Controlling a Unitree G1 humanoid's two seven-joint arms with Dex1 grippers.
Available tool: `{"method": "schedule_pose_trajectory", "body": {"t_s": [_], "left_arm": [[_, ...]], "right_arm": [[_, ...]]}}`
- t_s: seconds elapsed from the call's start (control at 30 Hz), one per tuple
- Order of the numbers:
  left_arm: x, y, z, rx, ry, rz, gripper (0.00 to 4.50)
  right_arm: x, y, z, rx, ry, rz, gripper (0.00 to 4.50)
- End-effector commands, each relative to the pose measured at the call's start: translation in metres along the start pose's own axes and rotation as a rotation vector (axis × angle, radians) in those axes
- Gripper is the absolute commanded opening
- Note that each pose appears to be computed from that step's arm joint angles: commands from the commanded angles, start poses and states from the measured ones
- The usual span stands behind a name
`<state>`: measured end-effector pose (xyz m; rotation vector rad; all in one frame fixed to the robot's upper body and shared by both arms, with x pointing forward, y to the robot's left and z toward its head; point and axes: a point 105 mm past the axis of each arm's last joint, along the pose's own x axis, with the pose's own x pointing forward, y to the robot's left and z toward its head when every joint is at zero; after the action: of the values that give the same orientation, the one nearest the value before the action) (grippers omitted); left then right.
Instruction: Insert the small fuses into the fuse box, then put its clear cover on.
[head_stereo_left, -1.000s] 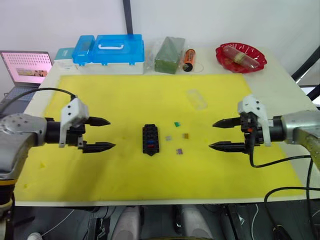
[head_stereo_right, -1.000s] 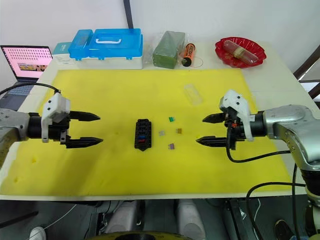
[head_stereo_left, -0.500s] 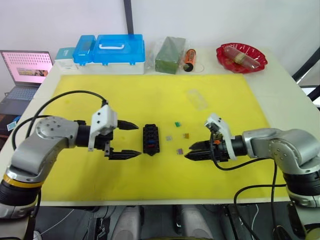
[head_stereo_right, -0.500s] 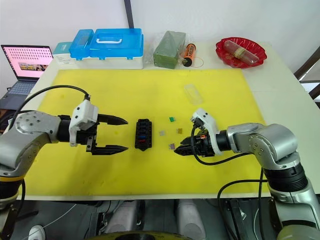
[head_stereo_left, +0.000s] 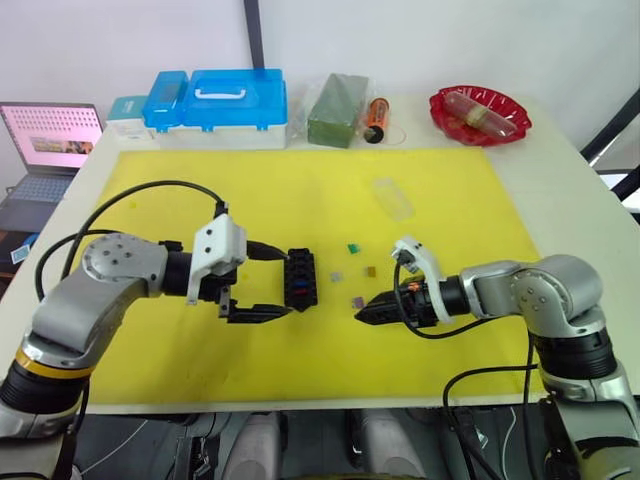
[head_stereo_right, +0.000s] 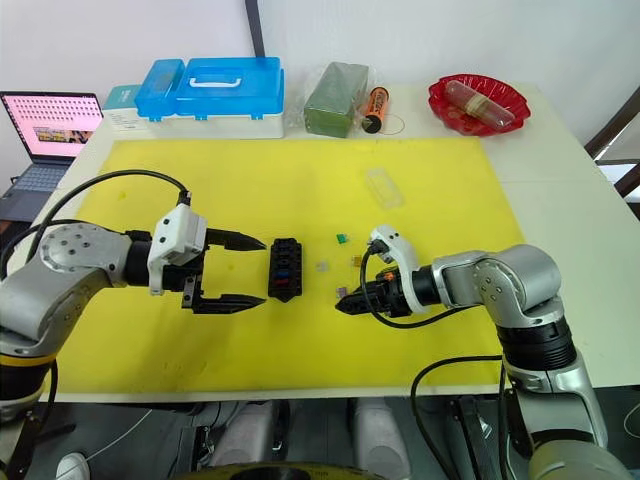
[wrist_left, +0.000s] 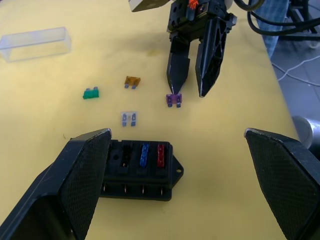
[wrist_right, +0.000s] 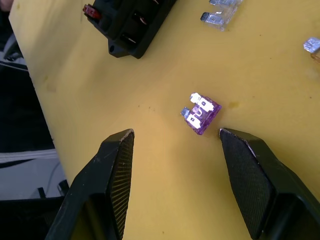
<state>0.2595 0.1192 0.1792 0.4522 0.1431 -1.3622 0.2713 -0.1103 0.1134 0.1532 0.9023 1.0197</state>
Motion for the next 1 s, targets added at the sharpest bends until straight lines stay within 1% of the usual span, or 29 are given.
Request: {"method": "schedule_pose_trajectory", "body": {"t_s": [0.03, 0.27, 0.33, 0.37, 0.43, 0.53, 0.57, 0.77, 0.87, 1.0], "left_arm": [[0.0, -0.001, 0.007, 0.046, -0.015, 0.005, 4.5], [0.0, 0.001, 0.006, 0.053, -0.015, 0.02, 4.5], [0.0, 0.002, 0.006, 0.054, -0.018, 0.023, 4.5], [0.0, 0.002, 0.006, 0.054, -0.019, 0.024, 4.5], [0.001, 0.002, 0.005, 0.056, -0.019, 0.026, 4.5], [0.001, 0.003, 0.005, 0.058, -0.02, 0.029, 4.5], [0.001, 0.004, 0.005, 0.059, -0.021, 0.03, 4.5], [0.002, 0.005, 0.006, 0.062, -0.022, 0.032, 4.5], [0.003, 0.007, 0.005, 0.064, -0.022, 0.032, 4.5], [0.004, 0.009, 0.004, 0.066, -0.023, 0.031, 4.5]], "right_arm": [[0.001, 0.002, 0.006, 0.008, -0.025, 0.009, 2.81], [0.005, 0.0, 0.01, 0.07, -0.047, 0.026, 2.81], [0.007, -0.001, 0.008, 0.082, -0.046, 0.024, 2.48], [0.008, -0.001, 0.007, 0.085, -0.045, 0.022, 2.25], [0.008, -0.002, 0.007, 0.09, -0.043, 0.015, 1.58], [0.007, -0.005, 0.007, 0.095, -0.046, 0.004, 0.39], [0.006, -0.005, 0.007, 0.096, -0.047, 0.0, 0.07], [0.001, -0.004, 0.015, 0.065, -0.057, -0.014, 0.03], [-0.008, 0.012, 0.036, -0.098, -0.026, -0.005, 0.03], [-0.011, 0.021, 0.048, -0.219, 0.046, 0.011, 0.03]]}}
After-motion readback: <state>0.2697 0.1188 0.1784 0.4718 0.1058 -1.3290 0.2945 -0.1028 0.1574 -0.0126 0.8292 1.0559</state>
